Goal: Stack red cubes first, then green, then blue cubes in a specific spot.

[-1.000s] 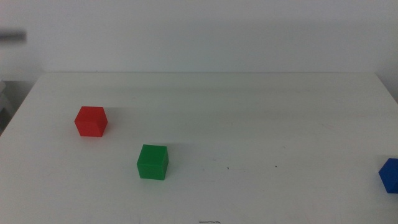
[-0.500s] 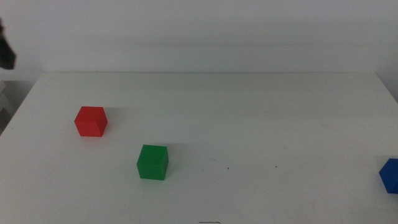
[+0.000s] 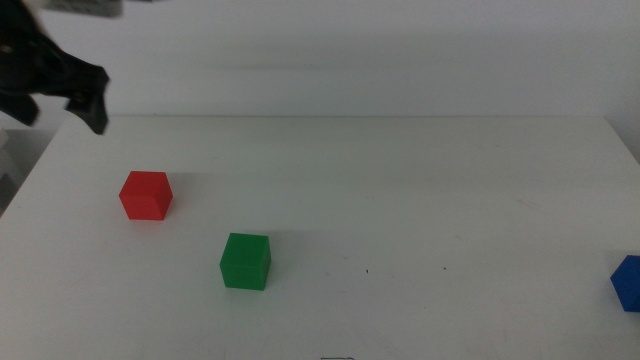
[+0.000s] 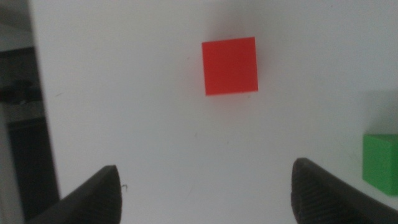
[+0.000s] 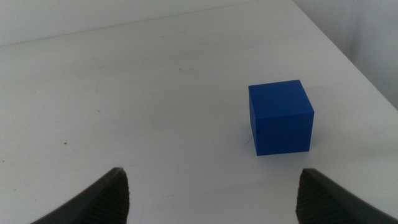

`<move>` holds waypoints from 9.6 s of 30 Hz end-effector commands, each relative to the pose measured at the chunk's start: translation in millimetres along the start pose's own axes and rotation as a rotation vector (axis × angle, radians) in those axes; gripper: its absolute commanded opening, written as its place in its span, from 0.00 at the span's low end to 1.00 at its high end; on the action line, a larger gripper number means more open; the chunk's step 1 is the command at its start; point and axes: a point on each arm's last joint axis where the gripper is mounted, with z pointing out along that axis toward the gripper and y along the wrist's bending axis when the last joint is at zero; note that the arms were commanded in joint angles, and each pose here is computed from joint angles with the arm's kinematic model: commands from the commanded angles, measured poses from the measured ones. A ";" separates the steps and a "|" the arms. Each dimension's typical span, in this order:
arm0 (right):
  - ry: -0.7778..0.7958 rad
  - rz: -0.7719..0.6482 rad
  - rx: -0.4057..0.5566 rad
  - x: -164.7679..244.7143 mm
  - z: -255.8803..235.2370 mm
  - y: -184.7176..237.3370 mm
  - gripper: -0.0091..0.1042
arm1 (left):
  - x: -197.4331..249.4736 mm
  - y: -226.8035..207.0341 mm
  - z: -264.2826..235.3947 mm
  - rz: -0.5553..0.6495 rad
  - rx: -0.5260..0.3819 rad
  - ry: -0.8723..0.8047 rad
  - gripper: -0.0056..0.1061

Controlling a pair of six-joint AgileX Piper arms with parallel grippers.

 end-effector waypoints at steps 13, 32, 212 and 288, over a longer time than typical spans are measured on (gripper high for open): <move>-0.078 -0.027 -0.011 -7.2 -1.7 1.3 0.73 | -42.2 0.1 74.5 -0.014 0.093 0.047 0.89; -0.078 -0.027 -0.011 -7.2 -1.7 1.3 0.73 | -48.0 -0.9 149.5 -0.035 0.144 0.079 0.89; -0.078 -0.027 -0.011 -7.3 -1.7 1.3 0.73 | 4.6 -254.0 -23.9 -0.047 0.213 0.024 0.89; -0.079 -0.038 -0.007 -7.4 -1.8 1.0 0.73 | 31.0 -186.9 95.2 0.030 0.212 0.277 0.89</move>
